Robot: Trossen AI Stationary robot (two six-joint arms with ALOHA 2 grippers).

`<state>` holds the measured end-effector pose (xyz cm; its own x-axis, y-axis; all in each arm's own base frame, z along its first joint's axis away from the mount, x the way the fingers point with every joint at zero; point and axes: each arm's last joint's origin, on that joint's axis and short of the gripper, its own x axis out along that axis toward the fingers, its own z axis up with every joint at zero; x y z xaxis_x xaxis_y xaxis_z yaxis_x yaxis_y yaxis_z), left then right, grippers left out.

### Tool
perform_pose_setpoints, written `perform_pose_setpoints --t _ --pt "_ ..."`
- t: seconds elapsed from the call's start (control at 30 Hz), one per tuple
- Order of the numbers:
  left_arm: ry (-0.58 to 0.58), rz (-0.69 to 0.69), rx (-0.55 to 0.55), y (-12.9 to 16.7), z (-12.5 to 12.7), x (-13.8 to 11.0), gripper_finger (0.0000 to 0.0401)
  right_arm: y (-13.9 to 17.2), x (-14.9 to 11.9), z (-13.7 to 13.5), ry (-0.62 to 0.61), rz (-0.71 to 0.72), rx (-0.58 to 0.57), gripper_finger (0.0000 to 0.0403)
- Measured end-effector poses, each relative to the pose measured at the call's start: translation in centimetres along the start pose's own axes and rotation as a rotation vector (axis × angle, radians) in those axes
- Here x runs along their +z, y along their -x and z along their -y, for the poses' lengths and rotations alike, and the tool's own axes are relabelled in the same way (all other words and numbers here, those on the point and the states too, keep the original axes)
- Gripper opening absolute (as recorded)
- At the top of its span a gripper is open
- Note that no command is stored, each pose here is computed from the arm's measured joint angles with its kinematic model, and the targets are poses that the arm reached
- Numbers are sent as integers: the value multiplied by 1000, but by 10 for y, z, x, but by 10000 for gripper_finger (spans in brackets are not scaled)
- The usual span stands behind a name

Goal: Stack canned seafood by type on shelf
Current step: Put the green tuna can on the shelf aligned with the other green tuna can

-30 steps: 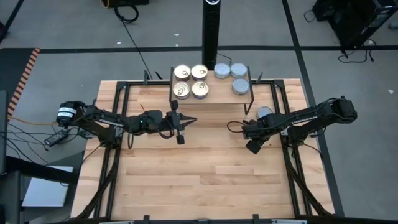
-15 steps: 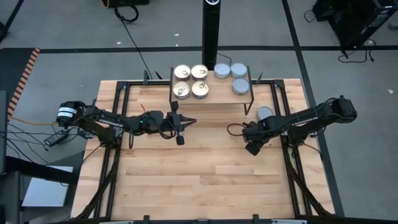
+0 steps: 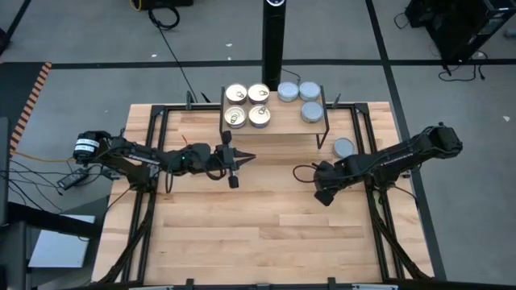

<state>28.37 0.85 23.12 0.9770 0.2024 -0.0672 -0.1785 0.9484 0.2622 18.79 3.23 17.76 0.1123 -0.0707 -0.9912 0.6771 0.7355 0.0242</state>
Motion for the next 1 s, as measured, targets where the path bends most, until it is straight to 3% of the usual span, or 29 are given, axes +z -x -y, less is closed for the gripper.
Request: perform_pose_setpoints --t 0.53,1.0 --pt "-4 12 -55 3 14 3 25 2 1 -13 16 142 49 103" --pt "-7 11 -54 3 14 3 25 1 6 -11 16 147 54 103"
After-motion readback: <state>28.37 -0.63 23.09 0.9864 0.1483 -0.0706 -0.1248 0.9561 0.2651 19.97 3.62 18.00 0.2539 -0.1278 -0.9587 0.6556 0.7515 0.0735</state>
